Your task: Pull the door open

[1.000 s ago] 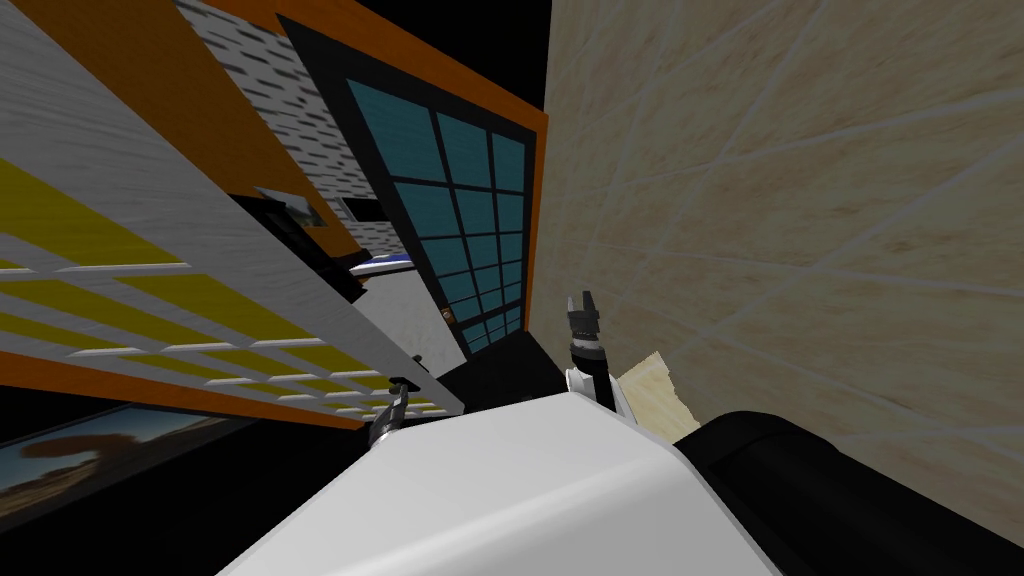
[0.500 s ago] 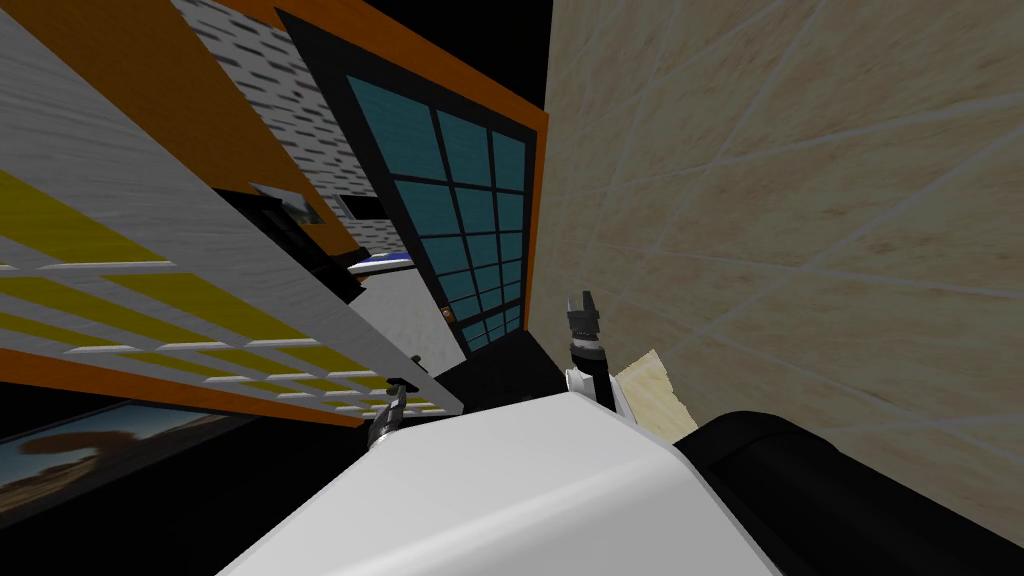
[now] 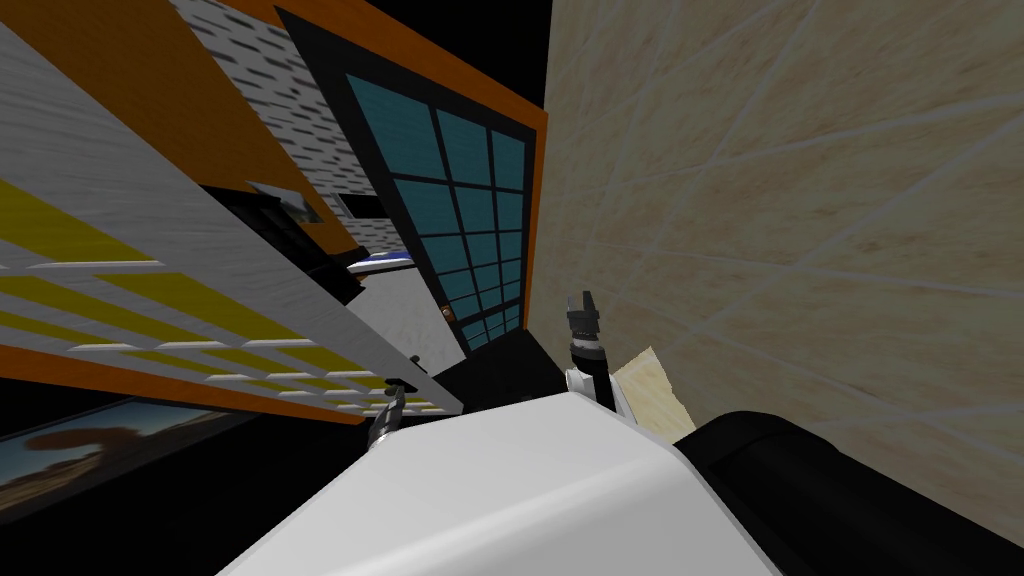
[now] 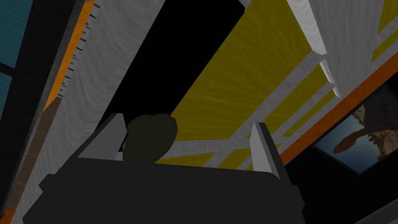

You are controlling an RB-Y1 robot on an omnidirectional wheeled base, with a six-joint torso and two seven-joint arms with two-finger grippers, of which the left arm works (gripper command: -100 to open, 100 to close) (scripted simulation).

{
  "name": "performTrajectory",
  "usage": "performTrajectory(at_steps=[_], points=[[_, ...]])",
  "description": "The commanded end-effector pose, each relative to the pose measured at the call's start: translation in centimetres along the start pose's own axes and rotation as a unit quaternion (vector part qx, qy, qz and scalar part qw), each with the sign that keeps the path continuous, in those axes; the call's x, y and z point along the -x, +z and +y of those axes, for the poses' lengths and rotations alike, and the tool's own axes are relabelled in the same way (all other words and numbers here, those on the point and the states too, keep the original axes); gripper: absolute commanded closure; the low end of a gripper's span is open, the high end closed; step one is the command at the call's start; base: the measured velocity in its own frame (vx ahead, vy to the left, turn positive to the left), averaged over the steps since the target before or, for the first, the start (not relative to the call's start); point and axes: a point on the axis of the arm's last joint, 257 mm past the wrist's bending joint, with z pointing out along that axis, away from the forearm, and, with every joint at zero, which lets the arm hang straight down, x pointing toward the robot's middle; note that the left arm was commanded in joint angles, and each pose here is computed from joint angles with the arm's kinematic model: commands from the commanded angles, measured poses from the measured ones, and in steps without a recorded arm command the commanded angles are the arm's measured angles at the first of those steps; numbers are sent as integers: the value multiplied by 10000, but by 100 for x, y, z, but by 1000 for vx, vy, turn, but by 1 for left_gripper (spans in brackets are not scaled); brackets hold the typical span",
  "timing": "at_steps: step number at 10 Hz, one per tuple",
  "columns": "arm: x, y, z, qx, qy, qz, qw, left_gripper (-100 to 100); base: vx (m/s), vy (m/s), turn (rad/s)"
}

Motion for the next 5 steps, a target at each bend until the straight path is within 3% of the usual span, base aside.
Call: performTrajectory(at_steps=[1,4,5], points=[[145,12,211,162,-58,-107,9998,100,-21,10,-4],[136,6,221,173,-58,-97,9998,100,-8,2,6],[137,7,227,172,-302,-98,9993,100,-22,2,-18]])
